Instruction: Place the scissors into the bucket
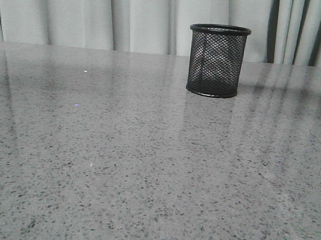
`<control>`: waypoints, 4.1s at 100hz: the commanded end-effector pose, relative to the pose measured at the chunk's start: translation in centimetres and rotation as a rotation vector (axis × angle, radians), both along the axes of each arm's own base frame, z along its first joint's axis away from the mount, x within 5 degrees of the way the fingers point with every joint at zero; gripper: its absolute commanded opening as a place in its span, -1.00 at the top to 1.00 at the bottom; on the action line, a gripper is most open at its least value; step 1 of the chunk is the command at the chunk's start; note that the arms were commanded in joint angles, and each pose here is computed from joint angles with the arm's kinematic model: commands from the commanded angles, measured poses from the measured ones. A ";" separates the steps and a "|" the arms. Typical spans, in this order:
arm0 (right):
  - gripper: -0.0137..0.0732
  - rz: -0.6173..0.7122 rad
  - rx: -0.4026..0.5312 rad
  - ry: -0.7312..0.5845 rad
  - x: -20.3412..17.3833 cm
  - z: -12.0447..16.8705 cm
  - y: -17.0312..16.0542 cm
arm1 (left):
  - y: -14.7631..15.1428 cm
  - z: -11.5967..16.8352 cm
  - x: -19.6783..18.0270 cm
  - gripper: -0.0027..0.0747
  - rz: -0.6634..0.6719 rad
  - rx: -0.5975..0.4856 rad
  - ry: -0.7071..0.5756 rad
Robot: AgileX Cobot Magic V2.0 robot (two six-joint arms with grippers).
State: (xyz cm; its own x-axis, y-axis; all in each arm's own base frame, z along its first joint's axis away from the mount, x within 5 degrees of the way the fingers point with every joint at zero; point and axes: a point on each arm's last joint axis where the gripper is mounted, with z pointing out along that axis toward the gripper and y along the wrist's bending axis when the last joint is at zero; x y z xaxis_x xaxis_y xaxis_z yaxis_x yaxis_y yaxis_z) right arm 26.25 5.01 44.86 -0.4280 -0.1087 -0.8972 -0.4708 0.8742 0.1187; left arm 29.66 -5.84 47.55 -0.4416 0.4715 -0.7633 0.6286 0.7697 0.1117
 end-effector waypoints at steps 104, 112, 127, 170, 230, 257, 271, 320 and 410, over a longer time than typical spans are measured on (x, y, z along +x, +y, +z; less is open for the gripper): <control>0.78 0.076 -0.223 0.167 9.2 -4.4 3.6 | 5.1 3.7 -1.1 -0.20 0.133 -0.299 -0.129; 0.70 0.079 -0.224 0.172 9.2 -4.4 3.6 | 5.1 3.7 -1.1 -0.20 0.134 -0.300 -0.130; 0.20 0.077 -0.224 0.170 9.2 -4.3 3.6 | 5.1 3.7 -1.1 -0.20 0.134 -0.300 -0.130; -0.04 -0.069 -0.177 0.074 7.6 1.7 -1.4 | 4.9 4.8 -2.6 -0.07 0.132 -0.295 -0.180; 0.85 -0.237 0.129 -0.195 -1.4 5.4 -3.0 | 5.1 6.4 -7.5 0.99 0.230 -0.226 -0.449; 0.85 -0.481 0.173 -0.506 -9.6 0.4 -4.9 | 5.3 -0.7 -13.0 0.99 0.354 -0.242 -0.678; 0.85 -0.535 0.157 -0.572 -13.8 -3.6 -5.2 | 5.6 -6.9 -16.3 0.99 0.455 -0.262 -0.715; 0.85 -0.529 0.119 -0.595 -21.3 -16.5 -4.8 | 4.4 -18.3 -24.3 0.99 0.469 -0.352 -0.785; 0.85 -0.528 0.120 -0.597 -21.4 -16.8 -4.8 | 3.8 -18.5 -24.6 0.99 0.369 -0.388 -0.763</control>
